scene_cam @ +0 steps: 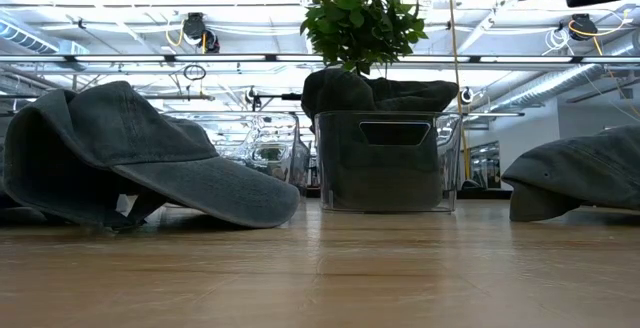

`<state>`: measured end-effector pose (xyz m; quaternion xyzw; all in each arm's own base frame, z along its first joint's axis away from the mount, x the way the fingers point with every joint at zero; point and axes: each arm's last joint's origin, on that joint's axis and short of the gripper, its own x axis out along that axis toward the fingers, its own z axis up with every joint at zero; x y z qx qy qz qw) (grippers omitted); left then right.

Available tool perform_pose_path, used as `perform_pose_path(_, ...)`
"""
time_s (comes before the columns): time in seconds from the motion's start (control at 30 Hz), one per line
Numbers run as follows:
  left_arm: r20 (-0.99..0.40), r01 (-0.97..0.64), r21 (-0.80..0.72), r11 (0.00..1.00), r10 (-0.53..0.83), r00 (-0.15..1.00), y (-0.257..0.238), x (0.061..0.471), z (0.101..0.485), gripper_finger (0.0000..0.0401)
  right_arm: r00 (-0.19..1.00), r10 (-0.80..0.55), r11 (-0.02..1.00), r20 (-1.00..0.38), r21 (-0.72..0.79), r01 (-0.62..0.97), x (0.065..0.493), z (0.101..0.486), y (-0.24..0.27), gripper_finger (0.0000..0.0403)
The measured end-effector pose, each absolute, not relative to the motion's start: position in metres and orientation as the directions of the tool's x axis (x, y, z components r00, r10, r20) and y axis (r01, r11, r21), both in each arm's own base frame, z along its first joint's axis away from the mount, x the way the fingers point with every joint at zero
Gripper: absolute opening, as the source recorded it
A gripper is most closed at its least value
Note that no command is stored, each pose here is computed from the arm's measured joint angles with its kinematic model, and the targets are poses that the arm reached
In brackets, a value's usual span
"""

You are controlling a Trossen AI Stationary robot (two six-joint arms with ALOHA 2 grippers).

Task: Pick & Place hat
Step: Put the right blue cap into the left transparent bin

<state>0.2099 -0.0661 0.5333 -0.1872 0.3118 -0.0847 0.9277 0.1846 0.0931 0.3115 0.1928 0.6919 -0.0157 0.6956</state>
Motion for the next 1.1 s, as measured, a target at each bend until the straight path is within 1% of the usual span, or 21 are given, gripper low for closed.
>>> perform_pose_path(0.07,-0.547,0.041,-0.4,0.915,-0.274,0.791,-0.066,0.21,0.533,0.0269,0.042,0.272,0.925,-0.961,0.273,0.264,0.185,0.312,0.092,0.0007)
perform_pose_path(0.17,-0.547,0.042,-0.401,0.915,-0.275,0.791,-0.066,0.21,0.533,0.0269,0.041,0.305,0.917,-0.951,0.306,0.256,0.187,0.313,0.09,0.0036)
perform_pose_path(0.33,-0.547,0.046,-0.404,0.914,-0.281,0.789,-0.067,0.21,0.533,0.0269,0.063,0.314,0.915,-0.947,0.32,0.246,0.19,0.313,0.088,0.0118)
perform_pose_path(0.43,-0.546,0.063,-0.413,0.909,-0.302,0.782,-0.068,0.209,0.533,0.0269,0.068,0.315,0.922,-0.947,0.323,0.213,0.19,0.313,0.089,0.017)
perform_pose_path(0.5,-0.545,0.069,-0.425,0.903,-0.316,0.776,-0.069,0.209,0.533,0.0269,0.074,0.318,0.925,-0.945,0.326,0.195,0.191,0.314,0.089,0.0199)
perform_pose_path(0.57,-0.545,0.07,-0.441,0.895,-0.329,0.771,-0.069,0.209,0.533,0.0269,0.073,0.308,0.932,-0.949,0.316,0.175,0.19,0.313,0.089,0.0218)
perform_pose_path(0.7,-0.545,0.07,-0.446,0.892,-0.332,0.77,-0.069,0.209,0.533,0.0269,0.062,0.254,0.951,-0.965,0.261,0.168,0.187,0.313,0.084,0.0237)
perform_pose_path(0.9,-0.545,0.074,-0.45,0.89,-0.339,0.767,-0.069,0.209,0.533,0.0269,0.065,0.215,0.958,-0.975,0.223,0.179,0.182,0.317,0.073,0.024)
perform_pose_path(1.1,-0.544,0.086,-0.457,0.885,-0.355,0.76,-0.07,0.209,0.533,0.0269,0.143,0.214,0.945,-0.966,0.242,0.22,0.18,0.325,0.041,0.024)
